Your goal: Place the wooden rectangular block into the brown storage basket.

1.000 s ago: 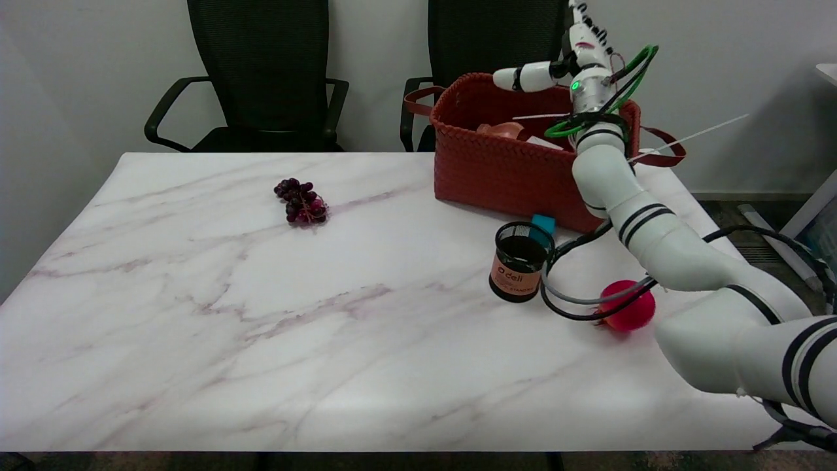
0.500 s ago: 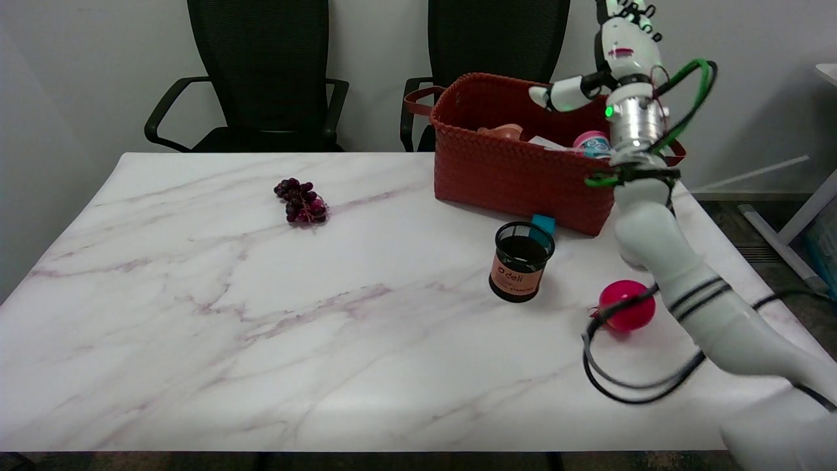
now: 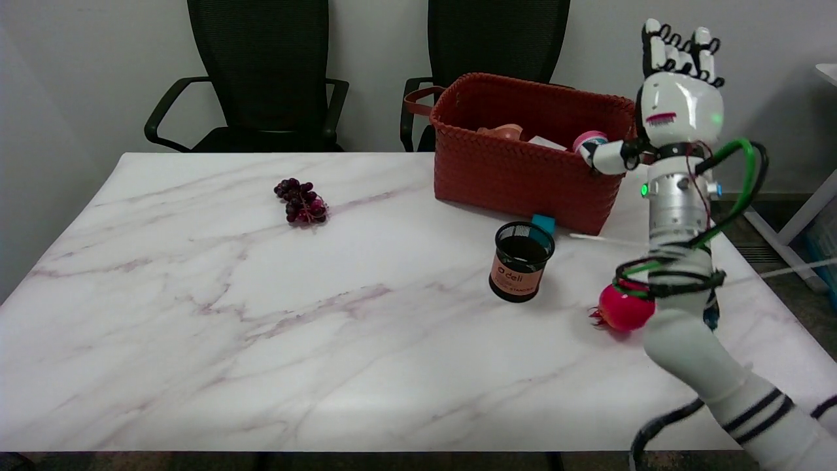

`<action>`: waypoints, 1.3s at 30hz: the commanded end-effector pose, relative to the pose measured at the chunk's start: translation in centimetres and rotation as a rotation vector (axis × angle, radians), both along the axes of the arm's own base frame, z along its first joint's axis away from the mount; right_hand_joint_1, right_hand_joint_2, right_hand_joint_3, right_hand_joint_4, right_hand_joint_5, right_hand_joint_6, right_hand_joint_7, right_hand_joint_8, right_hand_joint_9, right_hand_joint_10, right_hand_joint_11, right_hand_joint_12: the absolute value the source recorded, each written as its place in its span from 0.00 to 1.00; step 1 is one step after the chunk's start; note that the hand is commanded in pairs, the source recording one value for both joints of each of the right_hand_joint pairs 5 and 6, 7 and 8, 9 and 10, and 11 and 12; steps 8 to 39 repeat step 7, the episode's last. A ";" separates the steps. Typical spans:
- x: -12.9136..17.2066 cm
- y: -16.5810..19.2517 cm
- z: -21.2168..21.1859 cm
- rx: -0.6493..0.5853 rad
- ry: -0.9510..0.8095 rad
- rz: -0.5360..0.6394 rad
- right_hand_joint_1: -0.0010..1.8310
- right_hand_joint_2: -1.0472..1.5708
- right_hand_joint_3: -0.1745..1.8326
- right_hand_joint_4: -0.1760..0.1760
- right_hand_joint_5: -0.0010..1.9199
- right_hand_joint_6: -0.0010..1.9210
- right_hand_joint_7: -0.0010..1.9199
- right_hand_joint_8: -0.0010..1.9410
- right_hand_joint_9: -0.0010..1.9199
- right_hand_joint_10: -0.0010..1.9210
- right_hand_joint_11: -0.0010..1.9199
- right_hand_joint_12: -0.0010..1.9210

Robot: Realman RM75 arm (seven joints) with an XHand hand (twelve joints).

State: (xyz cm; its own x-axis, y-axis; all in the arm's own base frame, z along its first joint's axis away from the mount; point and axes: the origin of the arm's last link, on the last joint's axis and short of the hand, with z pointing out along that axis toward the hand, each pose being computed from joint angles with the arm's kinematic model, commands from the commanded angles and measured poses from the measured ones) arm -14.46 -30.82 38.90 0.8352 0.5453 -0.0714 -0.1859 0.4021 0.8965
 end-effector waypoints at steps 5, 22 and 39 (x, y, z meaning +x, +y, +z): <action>-3.6 11.3 -4.2 -0.195 0.143 0.036 0.65 0.50 0.43 0.50 0.05 0.05 0.12 0.12 0.12 0.12 0.00 0.00; -3.9 11.5 -4.4 -0.199 0.143 0.037 0.65 0.50 0.43 0.50 0.05 0.05 0.12 0.12 0.12 0.12 0.00 0.00; -3.9 11.5 -4.4 -0.199 0.143 0.037 0.65 0.50 0.43 0.50 0.05 0.05 0.12 0.12 0.12 0.12 0.00 0.00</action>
